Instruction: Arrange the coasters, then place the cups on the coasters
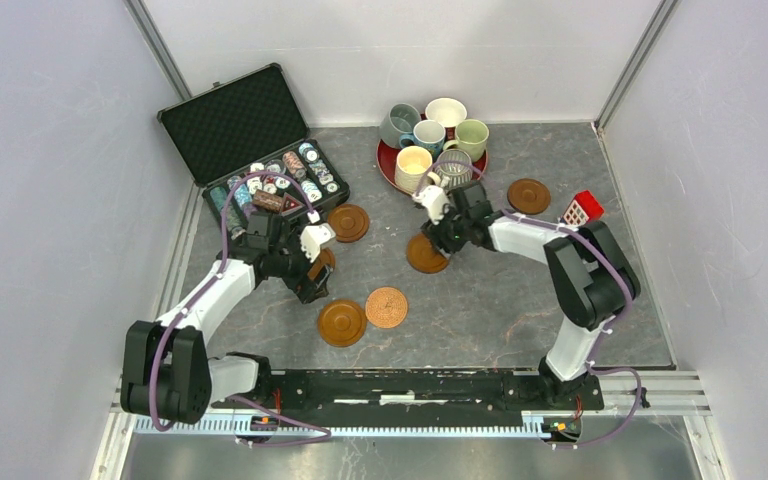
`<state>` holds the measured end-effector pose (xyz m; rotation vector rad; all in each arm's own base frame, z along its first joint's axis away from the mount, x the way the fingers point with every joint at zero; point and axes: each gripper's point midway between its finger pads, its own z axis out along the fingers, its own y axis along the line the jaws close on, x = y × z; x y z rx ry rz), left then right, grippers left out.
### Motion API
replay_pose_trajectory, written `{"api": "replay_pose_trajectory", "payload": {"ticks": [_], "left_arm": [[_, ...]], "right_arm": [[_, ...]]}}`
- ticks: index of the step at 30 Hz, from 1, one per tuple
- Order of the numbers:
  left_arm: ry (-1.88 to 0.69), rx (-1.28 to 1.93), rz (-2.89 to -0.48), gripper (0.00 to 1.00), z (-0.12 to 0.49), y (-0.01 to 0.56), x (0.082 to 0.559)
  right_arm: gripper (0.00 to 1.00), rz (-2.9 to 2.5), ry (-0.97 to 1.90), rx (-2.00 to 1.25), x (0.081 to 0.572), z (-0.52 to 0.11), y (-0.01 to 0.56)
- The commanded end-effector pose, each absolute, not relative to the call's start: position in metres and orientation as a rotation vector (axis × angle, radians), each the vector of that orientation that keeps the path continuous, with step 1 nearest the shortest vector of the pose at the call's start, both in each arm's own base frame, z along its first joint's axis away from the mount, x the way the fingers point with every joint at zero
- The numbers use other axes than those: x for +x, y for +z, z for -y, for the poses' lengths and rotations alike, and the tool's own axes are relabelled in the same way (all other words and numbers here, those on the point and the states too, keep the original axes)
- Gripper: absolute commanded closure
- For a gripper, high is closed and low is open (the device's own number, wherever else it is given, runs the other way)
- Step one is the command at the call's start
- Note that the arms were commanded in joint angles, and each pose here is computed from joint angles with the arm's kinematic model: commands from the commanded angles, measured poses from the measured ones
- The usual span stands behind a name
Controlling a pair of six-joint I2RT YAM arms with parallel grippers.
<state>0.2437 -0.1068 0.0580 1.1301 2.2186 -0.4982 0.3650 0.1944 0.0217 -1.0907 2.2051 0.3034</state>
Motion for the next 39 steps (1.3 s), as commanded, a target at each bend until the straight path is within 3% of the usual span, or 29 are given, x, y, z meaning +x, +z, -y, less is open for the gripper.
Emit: {"api": "replay_pose_trajectory", "payload": {"ticks": [1,8,19,29,39], "left_arm": [[-0.495,1.124,-2.193,0.00,0.110,0.067,0.258],[-0.448,1.111,-2.215,0.01,0.107,0.067,0.267],[-0.348,1.112,-2.203,0.06,0.107,0.073,0.297],[-0.250,1.139,-2.180,0.10,0.141,0.073,0.351],[-0.310,1.200,-2.189,0.13,0.183,0.060,0.388]], "right_arm": [[0.45,-2.367,0.133,-1.080,0.357,-0.118,-0.005],[0.46,-2.399,0.068,-0.961,0.389,-0.071,0.001],[0.47,-2.426,0.008,-0.930,0.393,-0.032,0.006],[0.34,-2.310,0.123,-0.872,0.413,-0.054,0.051],[0.28,-2.201,0.239,-0.852,0.426,-0.075,0.108]]}}
